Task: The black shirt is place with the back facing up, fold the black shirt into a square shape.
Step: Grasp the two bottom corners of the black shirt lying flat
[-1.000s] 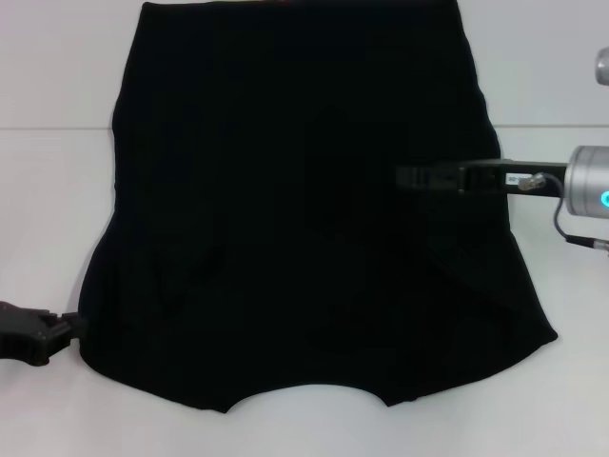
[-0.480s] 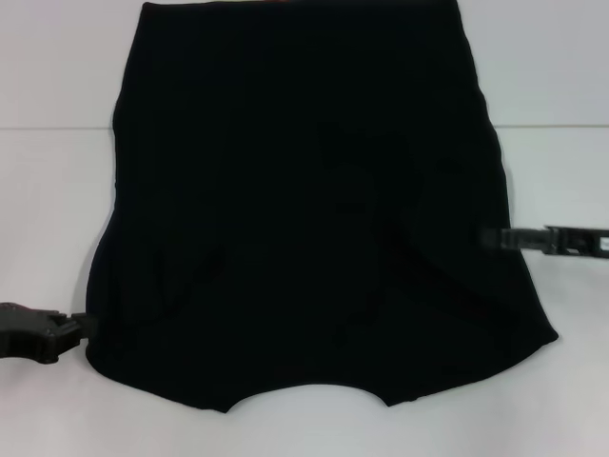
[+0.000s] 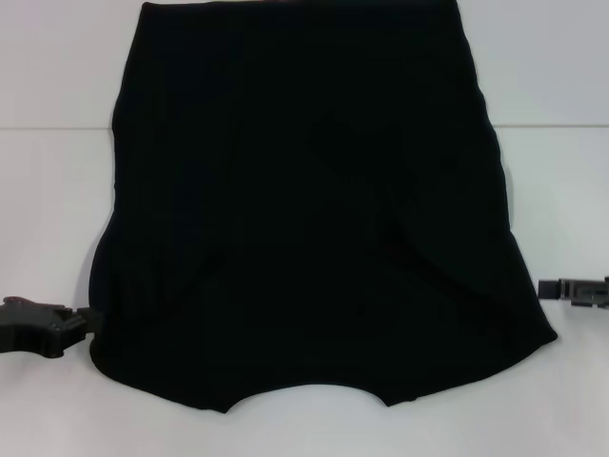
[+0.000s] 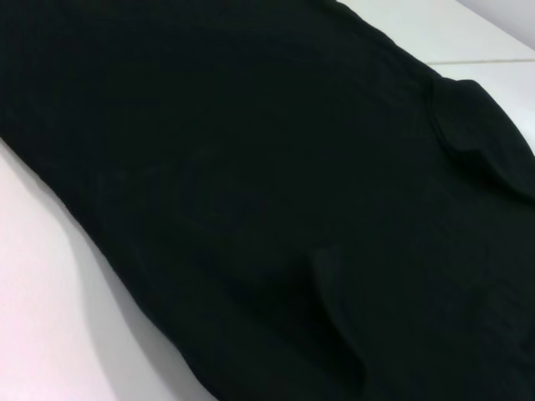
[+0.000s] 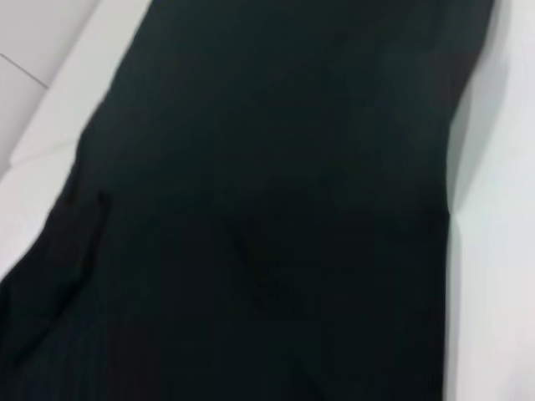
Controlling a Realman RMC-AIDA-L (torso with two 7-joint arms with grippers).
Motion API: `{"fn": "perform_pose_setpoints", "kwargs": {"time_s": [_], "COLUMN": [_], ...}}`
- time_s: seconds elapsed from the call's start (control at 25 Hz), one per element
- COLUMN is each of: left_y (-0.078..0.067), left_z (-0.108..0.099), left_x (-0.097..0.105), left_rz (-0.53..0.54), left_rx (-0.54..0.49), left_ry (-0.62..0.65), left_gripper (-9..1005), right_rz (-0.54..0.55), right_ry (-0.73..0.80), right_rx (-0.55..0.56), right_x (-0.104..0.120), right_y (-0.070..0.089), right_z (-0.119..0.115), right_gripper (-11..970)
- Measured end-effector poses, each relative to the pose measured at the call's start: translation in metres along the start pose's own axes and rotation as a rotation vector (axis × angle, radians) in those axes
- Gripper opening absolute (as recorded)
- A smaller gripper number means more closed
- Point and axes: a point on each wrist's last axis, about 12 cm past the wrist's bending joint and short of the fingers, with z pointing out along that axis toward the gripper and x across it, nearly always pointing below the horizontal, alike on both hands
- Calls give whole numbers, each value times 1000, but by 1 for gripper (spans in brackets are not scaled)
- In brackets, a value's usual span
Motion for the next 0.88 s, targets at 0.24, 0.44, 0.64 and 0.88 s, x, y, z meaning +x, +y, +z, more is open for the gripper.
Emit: {"fn": "perform_pose_setpoints", "kwargs": {"time_s": [0.24,0.44,0.64,0.88], "left_y": [-1,-1,-1,0], "left_z": [2,2,2,2], "left_x": [-2,-2,-2,-2], "left_rz": [3,4,3,1], "left_rx": [3,3,2,-2], "left_ry": [-3,-3,-3,-4], "left_gripper": [53,53,53,53], "right_rz": [-24,-21,-14,-10], "right_ry": [59,76,101,117], "right_rx": [-28,-30,-35,-48], "right_x": [4,5,6,7], "right_y": [7,8,10,12], "right_z": [6,8,10,9], "right_gripper": [854,847,839,831]}}
